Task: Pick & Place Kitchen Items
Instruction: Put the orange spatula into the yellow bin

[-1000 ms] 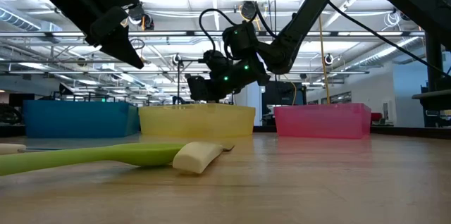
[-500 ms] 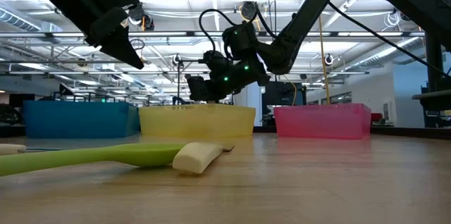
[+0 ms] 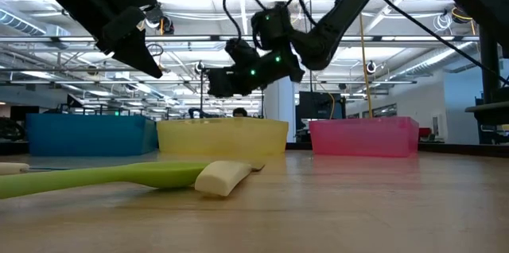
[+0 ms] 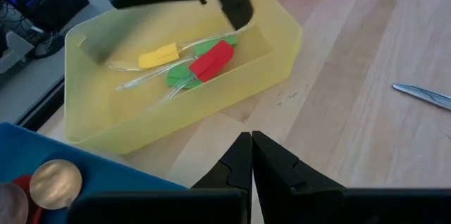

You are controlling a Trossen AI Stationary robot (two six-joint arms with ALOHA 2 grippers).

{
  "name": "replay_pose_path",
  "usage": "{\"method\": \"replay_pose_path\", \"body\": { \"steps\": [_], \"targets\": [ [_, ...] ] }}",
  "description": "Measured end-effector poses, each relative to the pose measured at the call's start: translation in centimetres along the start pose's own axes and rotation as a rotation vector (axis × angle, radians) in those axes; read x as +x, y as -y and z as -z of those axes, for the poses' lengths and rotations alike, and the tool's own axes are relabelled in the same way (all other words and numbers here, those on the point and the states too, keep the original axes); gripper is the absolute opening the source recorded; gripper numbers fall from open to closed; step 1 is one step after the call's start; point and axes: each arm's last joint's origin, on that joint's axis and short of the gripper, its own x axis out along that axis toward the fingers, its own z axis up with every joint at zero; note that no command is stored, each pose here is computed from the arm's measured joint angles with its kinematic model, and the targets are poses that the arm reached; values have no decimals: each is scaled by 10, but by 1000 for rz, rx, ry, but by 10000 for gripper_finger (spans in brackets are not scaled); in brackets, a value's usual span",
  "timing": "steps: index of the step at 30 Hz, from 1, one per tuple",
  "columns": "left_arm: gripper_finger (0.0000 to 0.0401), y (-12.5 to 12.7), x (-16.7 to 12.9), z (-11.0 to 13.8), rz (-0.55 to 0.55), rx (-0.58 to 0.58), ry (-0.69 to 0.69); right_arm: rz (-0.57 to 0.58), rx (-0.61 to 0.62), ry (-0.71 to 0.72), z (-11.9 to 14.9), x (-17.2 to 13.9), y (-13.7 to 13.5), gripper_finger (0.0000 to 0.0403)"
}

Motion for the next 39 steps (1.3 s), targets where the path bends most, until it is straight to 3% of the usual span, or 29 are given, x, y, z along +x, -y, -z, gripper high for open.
{"method": "replay_pose_path", "body": {
  "steps": [7,15,19,31,34,39],
  "targets": [
    [17,0,0,0,2,-17,-1,-40,-47,34,-20,-12,-15,149],
    [17,3,0,1,87,-43,-40,-97,-51,58,-32,-24,-39,216],
    [17,5,-1,2,138,-52,-63,-139,-116,47,-32,-32,-57,236],
    [17,25,-16,11,263,-25,-76,-325,-163,-241,-28,-76,-109,242],
    [17,29,-20,12,286,-33,-71,-417,-178,-268,-26,-88,-125,242],
    [17,36,-26,13,328,-37,-53,-688,-181,-302,-23,-107,-148,235]
  ]
}}
